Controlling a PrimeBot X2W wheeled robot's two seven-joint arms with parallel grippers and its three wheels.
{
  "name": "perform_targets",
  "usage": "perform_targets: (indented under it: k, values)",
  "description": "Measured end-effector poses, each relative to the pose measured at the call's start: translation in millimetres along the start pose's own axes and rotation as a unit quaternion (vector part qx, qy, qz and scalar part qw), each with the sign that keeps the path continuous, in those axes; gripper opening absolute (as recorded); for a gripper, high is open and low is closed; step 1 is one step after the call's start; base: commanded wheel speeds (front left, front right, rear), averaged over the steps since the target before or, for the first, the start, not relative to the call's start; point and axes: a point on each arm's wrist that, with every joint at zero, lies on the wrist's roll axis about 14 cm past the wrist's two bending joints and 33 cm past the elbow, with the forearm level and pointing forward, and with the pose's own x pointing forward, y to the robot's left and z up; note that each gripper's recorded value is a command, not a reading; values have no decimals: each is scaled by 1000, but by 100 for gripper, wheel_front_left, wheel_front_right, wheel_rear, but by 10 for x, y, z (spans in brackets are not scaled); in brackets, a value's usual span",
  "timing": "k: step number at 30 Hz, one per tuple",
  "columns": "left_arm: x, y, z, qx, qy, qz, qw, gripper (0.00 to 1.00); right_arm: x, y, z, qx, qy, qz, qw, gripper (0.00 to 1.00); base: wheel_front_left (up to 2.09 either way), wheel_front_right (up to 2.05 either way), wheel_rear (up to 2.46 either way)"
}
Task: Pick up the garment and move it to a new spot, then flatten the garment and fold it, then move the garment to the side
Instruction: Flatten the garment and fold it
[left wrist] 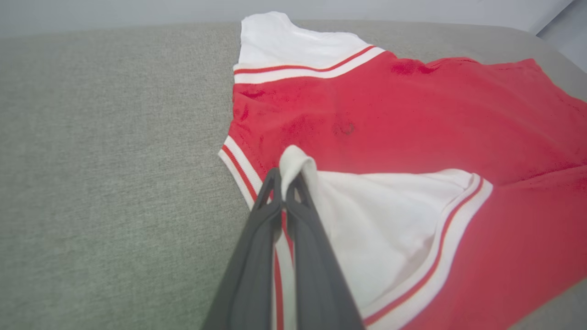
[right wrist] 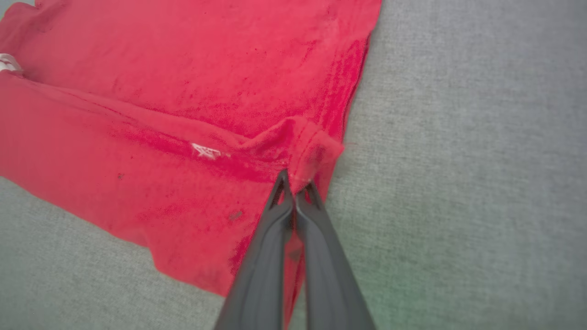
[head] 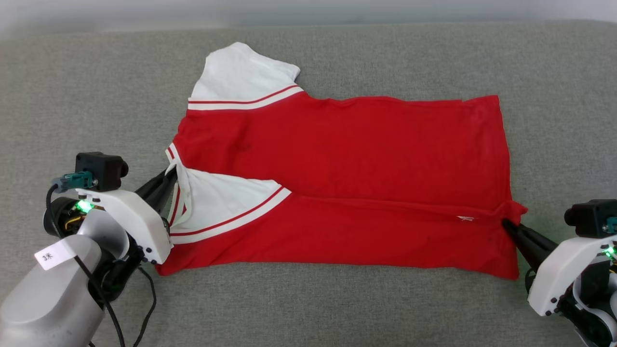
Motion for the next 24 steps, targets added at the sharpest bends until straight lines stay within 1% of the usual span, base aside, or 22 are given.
perform_targets:
  k: [6, 13, 14, 15, 18, 21, 24]
  values:
    - [123, 112, -387, -14, 47, 13, 999, 0, 103, -12, -149, 2, 24, -4, 1000, 0, 0, 0, 0]
    - [131, 113, -433, -13, 47, 15, 999, 0, 109, 2, -139, 1, 20, -4, 1000, 0, 0, 0, 0]
    - [122, 126, -404, -13, 42, 18, 999, 20, 104, 7, -124, 0, 18, -4, 1000, 22, 0, 0, 0]
    - [109, 137, -377, -12, 39, 20, 999, 100, 98, 14, -102, 0, 14, -3, 1000, 100, 0, 0, 0]
    - [63, 163, -232, 0, 24, 23, 999, 100, 69, 55, 9, 0, -4, 1, 1000, 100, 0, 0, 0]
    - [-8, 210, -7, 24, 3, 28, 999, 100, 20, 96, 135, -1, -25, 5, 1000, 100, 0, 0, 0]
    - [-107, 233, 145, 37, 3, 29, 999, 100, -43, 125, 239, -5, -42, 8, 999, 100, 0, 0, 0]
